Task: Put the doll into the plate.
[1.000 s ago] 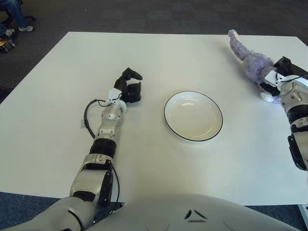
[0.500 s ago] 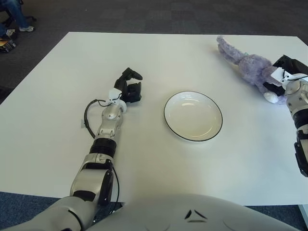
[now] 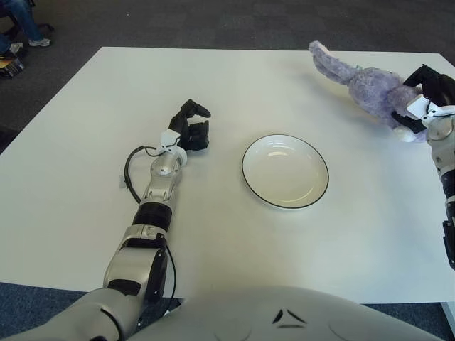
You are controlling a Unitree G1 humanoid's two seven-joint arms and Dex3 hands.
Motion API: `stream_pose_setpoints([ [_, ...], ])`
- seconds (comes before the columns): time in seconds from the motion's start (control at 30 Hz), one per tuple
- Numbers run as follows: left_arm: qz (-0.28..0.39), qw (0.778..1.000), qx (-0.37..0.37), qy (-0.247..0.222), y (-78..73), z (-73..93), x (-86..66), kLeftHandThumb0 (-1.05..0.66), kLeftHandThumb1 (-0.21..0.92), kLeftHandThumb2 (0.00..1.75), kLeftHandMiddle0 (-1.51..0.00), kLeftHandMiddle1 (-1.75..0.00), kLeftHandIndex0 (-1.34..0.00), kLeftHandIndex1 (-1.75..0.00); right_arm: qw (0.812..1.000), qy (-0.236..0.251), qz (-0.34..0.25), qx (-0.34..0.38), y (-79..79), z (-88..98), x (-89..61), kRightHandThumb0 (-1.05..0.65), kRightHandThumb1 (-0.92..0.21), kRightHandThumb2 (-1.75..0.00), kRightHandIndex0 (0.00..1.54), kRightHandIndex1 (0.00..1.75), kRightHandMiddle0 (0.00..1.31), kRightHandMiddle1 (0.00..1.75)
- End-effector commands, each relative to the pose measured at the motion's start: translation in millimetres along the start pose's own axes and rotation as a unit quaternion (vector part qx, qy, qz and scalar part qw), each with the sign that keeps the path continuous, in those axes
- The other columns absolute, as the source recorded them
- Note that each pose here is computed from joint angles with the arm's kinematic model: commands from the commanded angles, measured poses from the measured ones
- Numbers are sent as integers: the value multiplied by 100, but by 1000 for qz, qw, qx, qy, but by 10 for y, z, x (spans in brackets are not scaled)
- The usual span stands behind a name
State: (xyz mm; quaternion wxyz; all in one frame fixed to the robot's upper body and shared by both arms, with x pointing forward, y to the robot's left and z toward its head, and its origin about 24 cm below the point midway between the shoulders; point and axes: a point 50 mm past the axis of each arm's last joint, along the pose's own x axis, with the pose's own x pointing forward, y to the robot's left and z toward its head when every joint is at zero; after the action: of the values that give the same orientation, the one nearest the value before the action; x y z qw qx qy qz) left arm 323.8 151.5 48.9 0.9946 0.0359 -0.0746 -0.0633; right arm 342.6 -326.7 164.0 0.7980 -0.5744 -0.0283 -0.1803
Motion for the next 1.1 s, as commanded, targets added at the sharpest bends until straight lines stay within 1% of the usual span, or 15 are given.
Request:
stream_pose_setpoints([
  [0.0,2,999,6,47,-6,-217,-131,-42,51,108,-118,-175,-46,-175,999,-22,-28,6,-121,60,-9,0,7,-160,102,130,75,175],
  [0.1,1,999,6,46,-6,-219,-130,-42,51,108,-117,-175,-46,-175,998,-50,-41,14,-171,200,-70,0,8,-163,101,135,74,175],
  [0.3,0,999,2,46,-5,-222,-129,-42,51,107,-117,-175,-46,-175,995,-77,-55,21,-222,330,-160,0,8,-166,99,145,72,175],
  [0.43,-2,999,-3,48,-5,-229,-121,-42,51,107,-116,-175,-46,-175,991,-110,-72,24,-270,465,-218,0,7,-167,96,152,69,175],
  [0.6,-4,999,-4,48,-8,-233,-117,-42,51,107,-116,-175,-46,-175,988,-132,-81,25,-313,566,-277,0,5,-167,94,157,67,175],
  [0.67,-5,999,-3,47,-8,-234,-115,-42,51,107,-116,-175,-46,-175,987,-138,-83,30,-323,580,-289,0,4,-167,93,157,66,175],
  [0.93,-6,999,-5,47,-10,-238,-110,-42,51,107,-116,-175,-46,-175,982,-154,-88,69,-349,658,-355,0,3,-166,93,158,65,175],
  [1.07,-8,999,-7,48,-11,-240,-109,-42,51,107,-117,-175,-46,-175,979,-163,-89,79,-389,757,-403,0,3,-167,91,162,65,175],
])
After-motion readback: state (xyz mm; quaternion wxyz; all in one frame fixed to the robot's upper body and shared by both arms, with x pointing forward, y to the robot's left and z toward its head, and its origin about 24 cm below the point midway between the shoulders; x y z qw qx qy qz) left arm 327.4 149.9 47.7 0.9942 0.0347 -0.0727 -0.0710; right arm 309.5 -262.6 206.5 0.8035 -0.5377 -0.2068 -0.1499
